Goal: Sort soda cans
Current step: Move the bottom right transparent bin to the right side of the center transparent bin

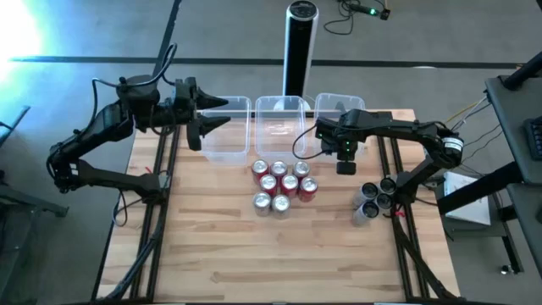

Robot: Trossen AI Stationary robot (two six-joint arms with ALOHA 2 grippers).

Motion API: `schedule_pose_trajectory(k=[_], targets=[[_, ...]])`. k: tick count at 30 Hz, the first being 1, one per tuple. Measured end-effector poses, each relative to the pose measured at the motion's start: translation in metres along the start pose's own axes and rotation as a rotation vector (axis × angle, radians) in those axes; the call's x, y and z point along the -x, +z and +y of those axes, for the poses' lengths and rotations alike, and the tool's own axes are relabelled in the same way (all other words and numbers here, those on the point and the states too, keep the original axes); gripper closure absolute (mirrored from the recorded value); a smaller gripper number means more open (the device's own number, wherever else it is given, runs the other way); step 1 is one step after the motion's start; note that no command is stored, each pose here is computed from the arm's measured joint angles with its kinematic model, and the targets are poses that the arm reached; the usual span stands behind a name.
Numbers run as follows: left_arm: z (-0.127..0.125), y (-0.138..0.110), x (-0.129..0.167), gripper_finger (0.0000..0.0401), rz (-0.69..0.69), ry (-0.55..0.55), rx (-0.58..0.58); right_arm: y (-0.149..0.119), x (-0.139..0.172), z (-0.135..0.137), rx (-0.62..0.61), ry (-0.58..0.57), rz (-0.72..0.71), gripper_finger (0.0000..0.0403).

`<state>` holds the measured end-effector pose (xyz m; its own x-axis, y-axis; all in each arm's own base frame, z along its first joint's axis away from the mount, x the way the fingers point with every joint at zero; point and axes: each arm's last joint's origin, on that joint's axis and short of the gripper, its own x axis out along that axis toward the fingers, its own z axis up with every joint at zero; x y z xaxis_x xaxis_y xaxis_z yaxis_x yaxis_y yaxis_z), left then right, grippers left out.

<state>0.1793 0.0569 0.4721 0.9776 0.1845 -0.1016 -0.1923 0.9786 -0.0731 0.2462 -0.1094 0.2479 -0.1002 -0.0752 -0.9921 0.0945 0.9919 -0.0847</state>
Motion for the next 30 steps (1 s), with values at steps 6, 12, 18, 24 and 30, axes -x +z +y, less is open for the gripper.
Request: schedule_pose_trajectory(k=[6, 12, 18, 24, 30], targets=[[-0.0001, 0.0000, 0.0000, 0.0170, 0.000, 0.000, 0.001, 0.0001, 0.0000, -0.0001, 0.054, -0.003, 0.000, 0.0358], [-0.0001, 0.0000, 0.0000, 0.0170, 0.000, 0.000, 0.001, -0.0003, 0.0000, 0.0001, 0.064, 0.001, 0.003, 0.0351], [-0.0001, 0.0000, 0.0000, 0.0170, 0.000, 0.000, 0.002, -0.0012, -0.0001, -0.0007, 0.111, -0.029, 0.021, 0.0353], [-0.0001, 0.0000, 0.0000, 0.0170, 0.000, 0.000, 0.002, -0.0012, 0.0000, -0.0007, 0.150, -0.031, 0.023, 0.0349], [-0.0001, 0.0001, 0.0000, 0.0170, -0.001, 0.000, 0.001, -0.0010, -0.0001, -0.0009, 0.186, -0.033, 0.021, 0.0338]])
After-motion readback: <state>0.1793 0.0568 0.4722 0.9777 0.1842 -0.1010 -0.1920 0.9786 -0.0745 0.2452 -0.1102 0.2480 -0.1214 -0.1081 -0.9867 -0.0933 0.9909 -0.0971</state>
